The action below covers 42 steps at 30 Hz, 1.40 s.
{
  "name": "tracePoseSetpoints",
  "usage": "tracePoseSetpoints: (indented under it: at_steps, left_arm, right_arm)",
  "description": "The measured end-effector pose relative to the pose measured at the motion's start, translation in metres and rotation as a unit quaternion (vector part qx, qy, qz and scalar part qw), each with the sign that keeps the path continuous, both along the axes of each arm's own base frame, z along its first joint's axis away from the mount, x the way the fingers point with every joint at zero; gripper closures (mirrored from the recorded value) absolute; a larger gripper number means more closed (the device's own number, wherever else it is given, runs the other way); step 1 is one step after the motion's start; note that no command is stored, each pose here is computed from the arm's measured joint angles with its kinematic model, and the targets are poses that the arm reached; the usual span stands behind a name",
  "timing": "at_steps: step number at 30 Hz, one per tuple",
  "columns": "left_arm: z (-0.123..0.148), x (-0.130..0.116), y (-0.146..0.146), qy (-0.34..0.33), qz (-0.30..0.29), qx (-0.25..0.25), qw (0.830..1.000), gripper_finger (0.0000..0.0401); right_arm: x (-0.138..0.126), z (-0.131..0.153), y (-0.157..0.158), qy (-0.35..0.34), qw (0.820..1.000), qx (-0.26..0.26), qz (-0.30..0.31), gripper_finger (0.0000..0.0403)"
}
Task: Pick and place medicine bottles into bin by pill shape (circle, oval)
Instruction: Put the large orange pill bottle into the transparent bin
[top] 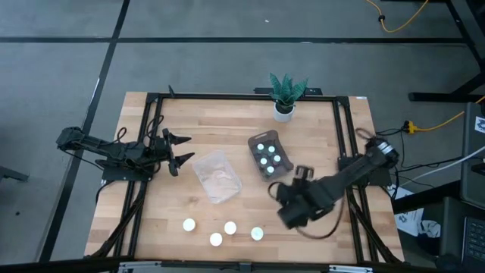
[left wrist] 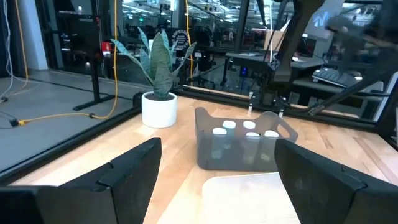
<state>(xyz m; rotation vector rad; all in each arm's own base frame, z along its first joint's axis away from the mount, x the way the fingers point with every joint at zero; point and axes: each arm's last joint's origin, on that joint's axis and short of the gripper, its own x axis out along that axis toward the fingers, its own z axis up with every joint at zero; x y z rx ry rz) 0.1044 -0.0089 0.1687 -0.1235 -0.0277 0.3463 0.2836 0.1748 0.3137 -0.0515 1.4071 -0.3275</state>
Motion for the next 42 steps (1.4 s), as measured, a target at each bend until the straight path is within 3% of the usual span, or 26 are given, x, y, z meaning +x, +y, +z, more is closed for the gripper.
tracePoseSetpoints:
  at_steps: [4,6,11,13,16,19,21,26,33,38,42]
  left_arm:
    - [0.000,0.000,0.000,0.000,0.000,-0.001,1.000,0.0096]
    - [0.000,0.000,0.000,-0.001,0.000,-0.001,1.000,0.0096]
    - [0.000,0.000,0.000,0.000,0.000,-0.001,1.000,0.0096]
    - [0.000,0.000,0.000,0.000,0.000,-0.001,1.000,0.0096]
    - [0.000,0.000,0.000,0.000,0.000,-0.001,1.000,0.0096]
    - [0.000,0.000,0.000,0.000,0.000,-0.001,1.000,0.0096]
    - [0.000,0.000,0.000,0.000,0.000,-0.001,1.000,0.0096]
    - [0.000,0.000,0.000,0.000,0.000,-0.001,1.000,0.0096]
    - [0.000,0.000,0.000,-0.001,0.000,-0.002,1.000,0.0096]
    - [0.000,0.000,0.000,-0.002,0.001,-0.003,1.000,0.0096]
    - [0.000,0.000,0.000,-0.004,0.000,-0.005,1.000,0.0096]
  right_arm:
    - [-0.038,0.010,-0.025,-0.066,0.995,-0.070,-0.027,0.0231]
    - [-0.062,0.009,-0.043,-0.096,0.991,-0.077,-0.057,0.0231]
    - [-0.115,-0.018,-0.079,-0.221,0.971,0.016,-0.088,0.0231]
    - [-0.129,-0.033,-0.089,-0.296,0.950,0.073,-0.074,0.0231]
    - [-0.143,-0.060,-0.099,-0.410,0.903,0.128,-0.022,0.0231]
    - [-0.154,-0.086,-0.113,-0.498,0.856,0.135,0.012,0.0231]
    - [-0.159,-0.101,-0.124,-0.533,0.838,0.115,0.016,0.0234]
    - [-0.170,-0.127,-0.148,-0.574,0.816,0.066,0.010,0.0255]
    - [-0.181,-0.149,-0.161,-0.596,0.800,0.056,0.040,0.0285]
    - [-0.183,-0.147,-0.162,-0.626,0.771,0.018,0.116,0.0306]
    - [-0.184,-0.146,-0.164,-0.631,0.764,-0.006,0.137,0.0327]
